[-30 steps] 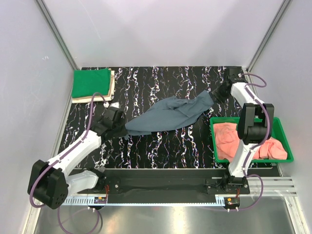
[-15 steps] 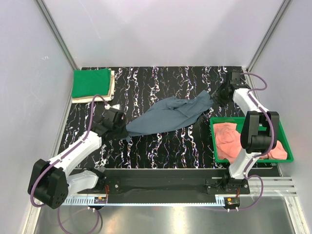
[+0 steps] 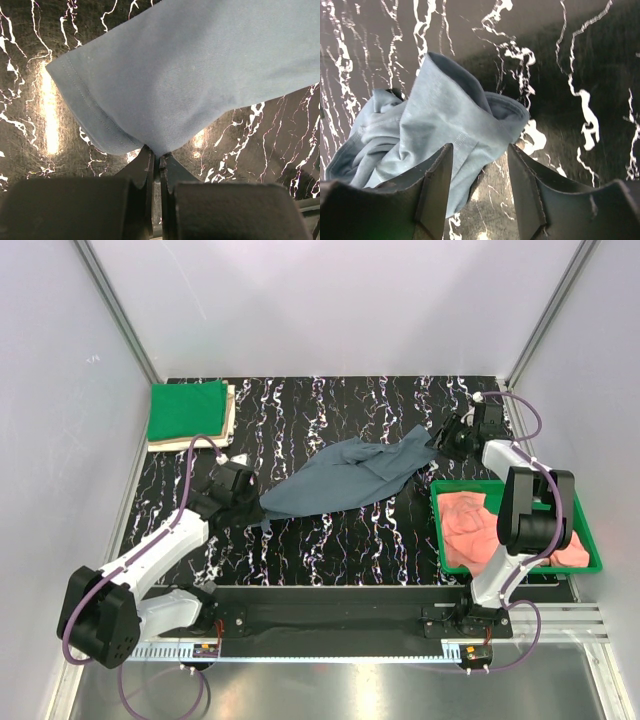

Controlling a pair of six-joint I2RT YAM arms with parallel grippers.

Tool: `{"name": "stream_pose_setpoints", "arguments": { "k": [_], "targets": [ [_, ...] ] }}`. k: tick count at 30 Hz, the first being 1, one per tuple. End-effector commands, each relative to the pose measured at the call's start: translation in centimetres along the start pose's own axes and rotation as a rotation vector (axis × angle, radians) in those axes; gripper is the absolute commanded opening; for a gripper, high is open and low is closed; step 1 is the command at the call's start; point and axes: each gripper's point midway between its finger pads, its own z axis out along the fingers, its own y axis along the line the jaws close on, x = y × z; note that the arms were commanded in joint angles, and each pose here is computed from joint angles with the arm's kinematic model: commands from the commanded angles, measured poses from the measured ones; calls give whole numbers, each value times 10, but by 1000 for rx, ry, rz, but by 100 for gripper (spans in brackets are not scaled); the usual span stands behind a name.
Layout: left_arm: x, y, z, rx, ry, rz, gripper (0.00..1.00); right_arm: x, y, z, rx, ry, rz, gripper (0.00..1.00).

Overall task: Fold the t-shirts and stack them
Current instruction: Flatten the tshirt out

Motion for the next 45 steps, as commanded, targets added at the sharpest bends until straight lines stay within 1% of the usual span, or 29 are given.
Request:
{"name": "stream_pose_setpoints", "arguments": {
  "k": [1,6,10,14,19,22,28,33,39,40,45],
  "targets": [
    [-12,-13,-1,53,-32,10,0,-25,9,1,-71,-67,-74,54],
    [-11,-11,1,46,-30,4,0,-24,8,6,-87,-54,-88,52],
    [-11,-13,1,51,-23,4,0,-23,0,7,-68,-54,-94,51],
    [-12,-13,1,51,-26,9,0,-28,-13,4,-46,-65,-69,54],
    [-13,-13,1,47,-27,9,0,-28,-8,7,-108,-40,-58,56],
    [-13,-13,0,51,-29,13,0,-26,-3,9,-147,-21,-60,55],
    [-12,-12,1,46,-28,15,0,-23,-1,14,-173,-1,-52,48],
    [-13,-12,1,46,-28,13,0,-23,-1,14,-172,-8,-59,38],
    [-14,-14,1,50,-27,12,0,-27,-2,12,-157,-21,-56,34],
    [-14,-14,1,50,-27,12,0,-28,-1,11,-157,-26,-57,31],
    [-13,-14,2,46,-22,10,0,-28,1,8,-163,-26,-55,23]
  ]
}}
